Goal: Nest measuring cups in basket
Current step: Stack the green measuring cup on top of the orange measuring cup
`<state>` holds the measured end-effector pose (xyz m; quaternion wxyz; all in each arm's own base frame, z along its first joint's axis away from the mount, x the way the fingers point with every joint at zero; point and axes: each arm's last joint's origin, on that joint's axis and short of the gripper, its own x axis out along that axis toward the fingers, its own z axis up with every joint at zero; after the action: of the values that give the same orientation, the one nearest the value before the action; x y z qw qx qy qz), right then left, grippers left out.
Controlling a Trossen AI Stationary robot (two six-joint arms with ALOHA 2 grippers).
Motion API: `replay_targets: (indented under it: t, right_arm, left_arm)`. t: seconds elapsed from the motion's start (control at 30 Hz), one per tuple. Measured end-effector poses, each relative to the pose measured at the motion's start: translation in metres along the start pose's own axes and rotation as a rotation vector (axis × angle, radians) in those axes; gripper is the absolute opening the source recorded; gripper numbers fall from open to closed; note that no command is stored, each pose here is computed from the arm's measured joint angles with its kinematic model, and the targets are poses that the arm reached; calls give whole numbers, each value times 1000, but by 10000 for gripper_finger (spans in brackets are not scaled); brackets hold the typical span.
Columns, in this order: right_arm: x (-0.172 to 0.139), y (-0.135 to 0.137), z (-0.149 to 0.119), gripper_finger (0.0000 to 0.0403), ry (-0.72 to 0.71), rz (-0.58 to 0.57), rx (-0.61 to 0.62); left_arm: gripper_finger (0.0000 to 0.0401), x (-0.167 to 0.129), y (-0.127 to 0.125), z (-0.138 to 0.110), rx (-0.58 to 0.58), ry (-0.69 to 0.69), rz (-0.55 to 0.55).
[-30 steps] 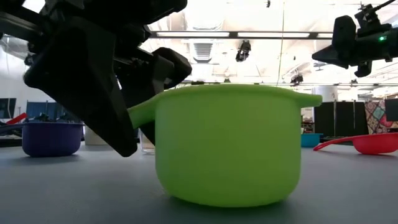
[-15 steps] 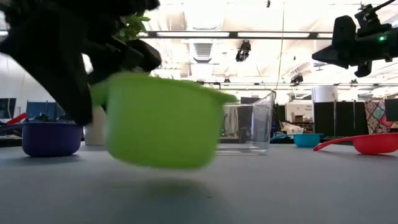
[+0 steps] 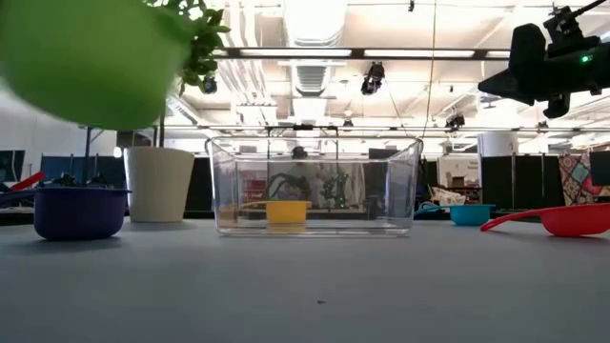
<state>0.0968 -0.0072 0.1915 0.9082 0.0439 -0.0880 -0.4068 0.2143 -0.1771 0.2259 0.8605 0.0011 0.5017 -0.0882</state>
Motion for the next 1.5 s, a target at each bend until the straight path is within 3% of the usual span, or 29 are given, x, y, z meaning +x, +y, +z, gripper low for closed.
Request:
replay_targets:
  t: [0.2, 0.53, 0.73, 1.0, 1.27, 1.5]
  right_arm:
    - [0, 0, 0, 9, 0, 0, 0]
    - [0, 0, 0, 9, 0, 0, 0]
    - [0, 0, 0, 9, 0, 0, 0]
    - [0, 0, 0, 9, 0, 0, 0]
    - [0, 0, 0, 9, 0, 0, 0]
    - [0, 0, 0, 9, 0, 0, 0]
  left_arm:
    - [128, -26, -5, -46, -130, 38, -50]
    - [128, -59, -28, -83, -220, 180, -7]
    - [128, -62, -49, -93, -219, 170, 9]
    - [135, -36, -63, -107, -203, 223, 121]
    - [172, -20, -69, -111, -243, 244, 169]
    - [225, -27, -69, -109, -374, 240, 131]
